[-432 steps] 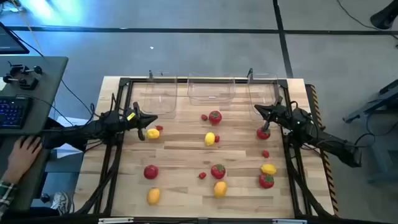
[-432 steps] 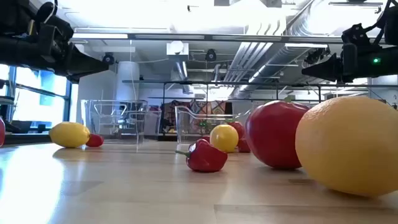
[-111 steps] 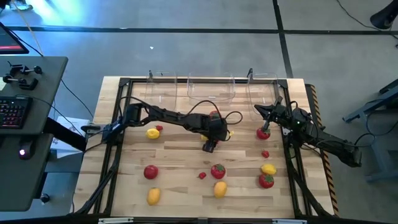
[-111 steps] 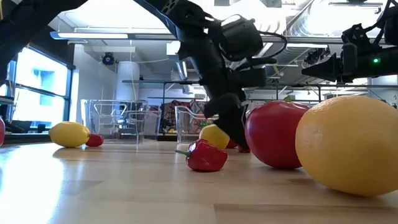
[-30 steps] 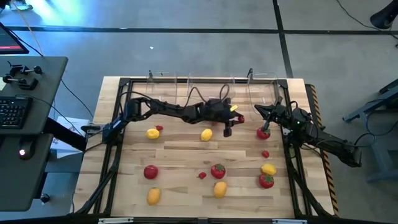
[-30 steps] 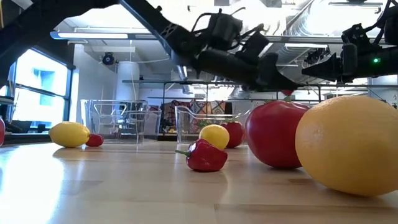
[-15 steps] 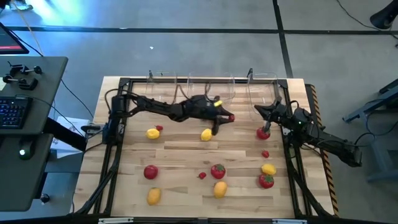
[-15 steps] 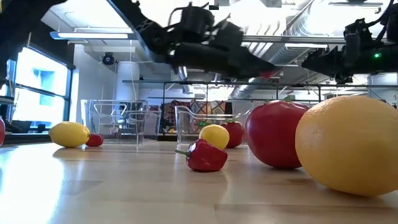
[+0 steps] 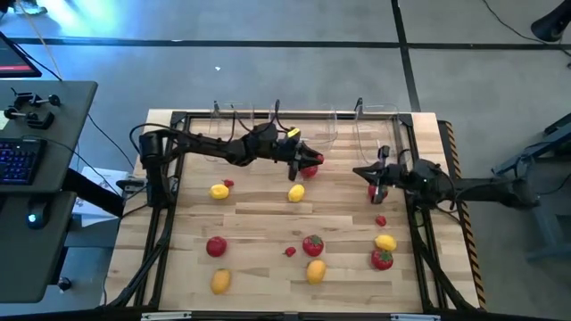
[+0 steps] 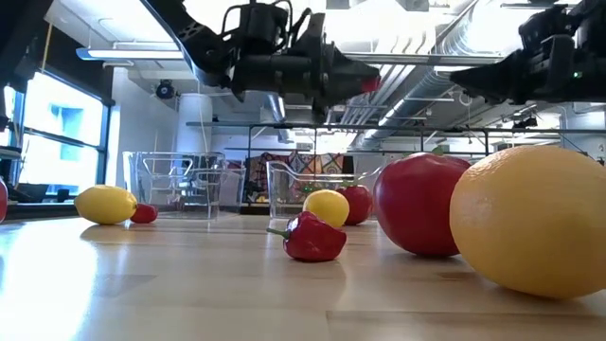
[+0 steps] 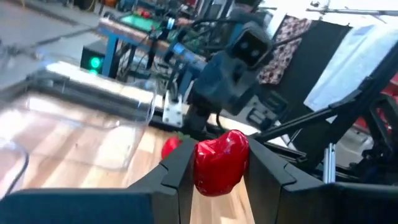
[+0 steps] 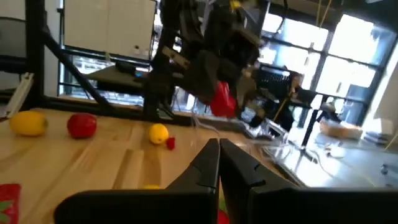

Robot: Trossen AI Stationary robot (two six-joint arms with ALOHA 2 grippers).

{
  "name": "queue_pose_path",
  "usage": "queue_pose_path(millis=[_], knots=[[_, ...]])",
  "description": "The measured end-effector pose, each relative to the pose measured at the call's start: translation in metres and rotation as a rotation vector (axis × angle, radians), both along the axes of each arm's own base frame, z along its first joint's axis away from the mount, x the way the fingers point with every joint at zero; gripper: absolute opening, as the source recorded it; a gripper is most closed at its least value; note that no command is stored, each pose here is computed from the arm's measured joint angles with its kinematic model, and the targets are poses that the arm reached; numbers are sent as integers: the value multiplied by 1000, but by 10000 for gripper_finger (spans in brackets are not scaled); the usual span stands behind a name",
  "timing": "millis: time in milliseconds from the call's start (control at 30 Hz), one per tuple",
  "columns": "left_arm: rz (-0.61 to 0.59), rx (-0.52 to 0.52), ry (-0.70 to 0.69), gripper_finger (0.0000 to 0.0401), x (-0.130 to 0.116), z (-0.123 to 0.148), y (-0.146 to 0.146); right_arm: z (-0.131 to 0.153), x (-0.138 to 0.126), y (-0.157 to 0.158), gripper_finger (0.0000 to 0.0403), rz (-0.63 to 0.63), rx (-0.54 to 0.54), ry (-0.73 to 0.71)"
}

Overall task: Sort produce into baskets
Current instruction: Put the red chili into the right transparent bin

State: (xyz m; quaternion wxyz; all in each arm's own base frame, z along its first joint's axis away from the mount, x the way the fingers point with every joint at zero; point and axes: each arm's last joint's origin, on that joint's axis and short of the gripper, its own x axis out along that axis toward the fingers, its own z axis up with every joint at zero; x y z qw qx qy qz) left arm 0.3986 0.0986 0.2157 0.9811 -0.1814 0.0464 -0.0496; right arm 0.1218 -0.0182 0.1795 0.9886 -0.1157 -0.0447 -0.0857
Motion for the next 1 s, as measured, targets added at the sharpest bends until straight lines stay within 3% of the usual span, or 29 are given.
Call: queue_pose_path(millis=[133,367,567,1000], knots=[[1,-18,-28,94,0,4,0,5,11,3,43,-57,-8,41],[-1,-35,-54,94,0,6,-1,25,37,6,152,-172,-4,104],[-2,-26,-87,94,0,9,-1,42,64,12,220,-160,-58,151],[-61,2,-127,94,2,13,-10,53,118,26,236,-267,-277,181]])
